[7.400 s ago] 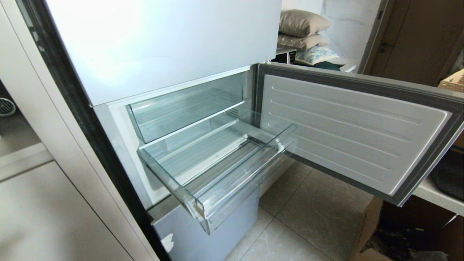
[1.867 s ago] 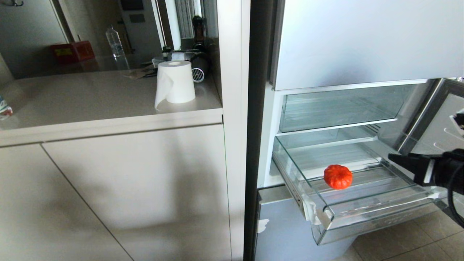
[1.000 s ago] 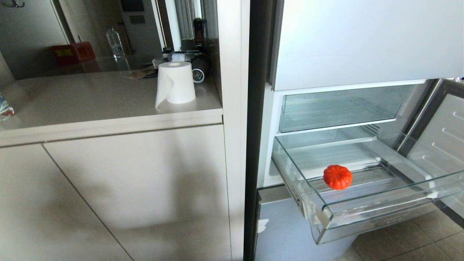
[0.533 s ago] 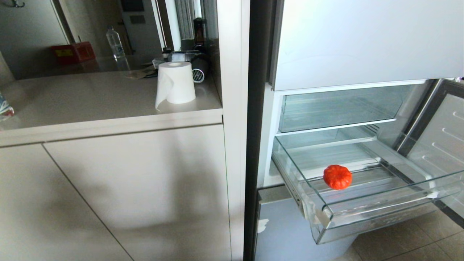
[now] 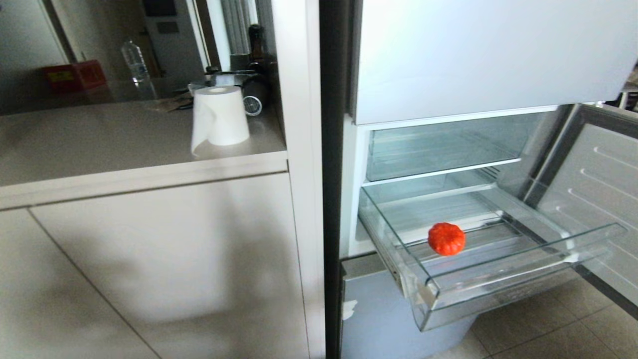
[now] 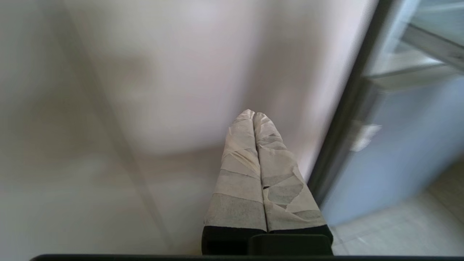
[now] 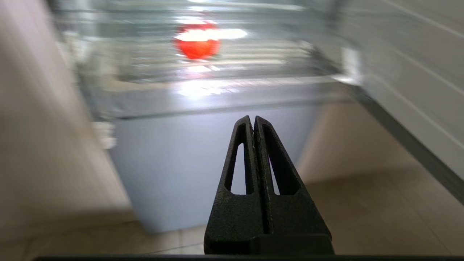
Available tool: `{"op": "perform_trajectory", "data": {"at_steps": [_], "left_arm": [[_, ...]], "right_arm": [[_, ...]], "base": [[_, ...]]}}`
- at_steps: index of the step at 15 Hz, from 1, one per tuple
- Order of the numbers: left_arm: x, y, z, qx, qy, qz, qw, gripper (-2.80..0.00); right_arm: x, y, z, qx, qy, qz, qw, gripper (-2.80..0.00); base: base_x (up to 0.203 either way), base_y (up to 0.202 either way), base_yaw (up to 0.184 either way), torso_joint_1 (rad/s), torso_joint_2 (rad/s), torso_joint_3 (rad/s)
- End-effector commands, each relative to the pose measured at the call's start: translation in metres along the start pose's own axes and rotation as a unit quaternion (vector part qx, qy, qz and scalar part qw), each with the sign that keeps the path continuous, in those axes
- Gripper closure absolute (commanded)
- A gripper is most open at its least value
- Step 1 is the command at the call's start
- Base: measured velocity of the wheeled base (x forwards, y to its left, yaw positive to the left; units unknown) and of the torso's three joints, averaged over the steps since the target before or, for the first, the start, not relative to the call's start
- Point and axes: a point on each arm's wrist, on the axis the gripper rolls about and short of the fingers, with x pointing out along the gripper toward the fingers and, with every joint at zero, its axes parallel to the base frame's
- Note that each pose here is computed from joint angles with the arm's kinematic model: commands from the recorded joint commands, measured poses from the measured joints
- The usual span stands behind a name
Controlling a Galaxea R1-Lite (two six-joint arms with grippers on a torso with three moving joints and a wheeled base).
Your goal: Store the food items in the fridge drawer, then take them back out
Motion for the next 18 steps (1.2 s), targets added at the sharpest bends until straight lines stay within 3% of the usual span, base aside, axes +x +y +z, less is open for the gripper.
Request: {"op": "perform_trajectory", "data": {"at_steps": [1,14,16,18], "left_arm": [[0.0,0.0,0.0,0.0,0.001,0.0,1.0,0.0],[0.0,0.0,0.0,0.0,0.001,0.0,1.0,0.0],[0.0,0.0,0.0,0.0,0.001,0.0,1.0,0.0],[0.0,0.0,0.0,0.0,0.001,0.0,1.0,0.0]], "right_arm": [[0.0,0.0,0.0,0.0,0.002,0.0,1.0,0.0],[0.0,0.0,0.0,0.021,0.001,-0.007,1.0,0.0],[0.002,-0.002,0.014,0.02,0.004,-0.015,1.0,0.0],[0.01,-0.004,0.045,0.058,0.022,-0.035,0.997,0.0]], "base": [[-0.001,0.009,-0.172,0.006,0.0,0.002],[0.001,0.007,-0.16,0.002,0.0,0.003],[0.0,0.0,0.0,0.0,0.0,0.0],[0.0,0.0,0.0,0.0,0.0,0.0]]}}
